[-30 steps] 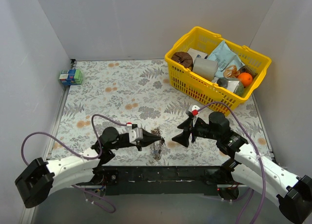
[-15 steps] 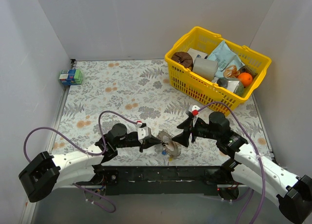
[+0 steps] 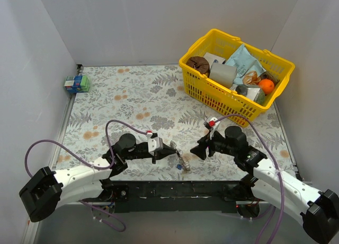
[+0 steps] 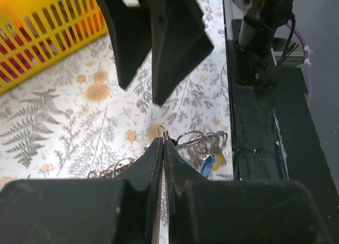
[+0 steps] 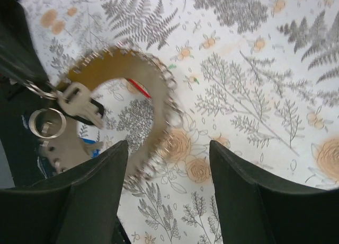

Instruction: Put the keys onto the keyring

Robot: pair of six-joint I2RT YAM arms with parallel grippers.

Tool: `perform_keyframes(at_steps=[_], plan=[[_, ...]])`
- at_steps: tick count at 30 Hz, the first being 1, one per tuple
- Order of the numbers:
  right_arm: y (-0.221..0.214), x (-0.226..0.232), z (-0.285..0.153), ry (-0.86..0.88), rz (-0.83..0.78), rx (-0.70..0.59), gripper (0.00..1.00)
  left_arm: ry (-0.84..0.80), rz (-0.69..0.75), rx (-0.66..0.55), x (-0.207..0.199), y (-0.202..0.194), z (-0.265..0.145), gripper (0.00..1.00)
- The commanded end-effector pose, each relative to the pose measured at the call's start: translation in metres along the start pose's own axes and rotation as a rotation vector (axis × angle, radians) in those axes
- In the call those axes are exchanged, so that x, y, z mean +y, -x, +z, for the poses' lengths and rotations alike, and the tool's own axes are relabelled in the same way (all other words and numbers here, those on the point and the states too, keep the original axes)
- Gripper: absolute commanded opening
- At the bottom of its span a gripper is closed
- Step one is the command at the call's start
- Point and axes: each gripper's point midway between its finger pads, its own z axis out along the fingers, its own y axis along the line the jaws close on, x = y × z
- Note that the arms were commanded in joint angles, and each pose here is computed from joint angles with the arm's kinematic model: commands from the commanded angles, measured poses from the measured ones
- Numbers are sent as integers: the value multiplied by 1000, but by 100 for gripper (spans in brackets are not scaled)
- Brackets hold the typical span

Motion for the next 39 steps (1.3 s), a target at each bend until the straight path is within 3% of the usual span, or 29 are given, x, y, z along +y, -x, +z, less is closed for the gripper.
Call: perform_keyframes(at_steps=[1, 5, 9, 20, 27, 33, 39], plan=[[-13, -14, 11, -57, 90, 9, 68, 9, 89, -108, 6, 49, 0, 0], [-47, -6, 22, 11, 180, 65, 62, 7, 92, -112, 7, 52, 2, 0], [-53, 10, 30, 84, 193, 44, 63, -10, 74, -105, 7, 45, 9, 0], [-67, 10, 33, 61, 259, 76, 66, -58, 11, -116, 5, 18, 28, 0], [-73, -11, 23, -84, 255, 122, 69, -44, 9, -118, 7, 13, 29, 0], [-49, -23, 9, -173, 176, 54, 73, -53, -20, -145, -1, 7, 23, 0], [11, 8, -2, 0, -60, -163, 75, -76, -30, -177, -7, 7, 21, 0]])
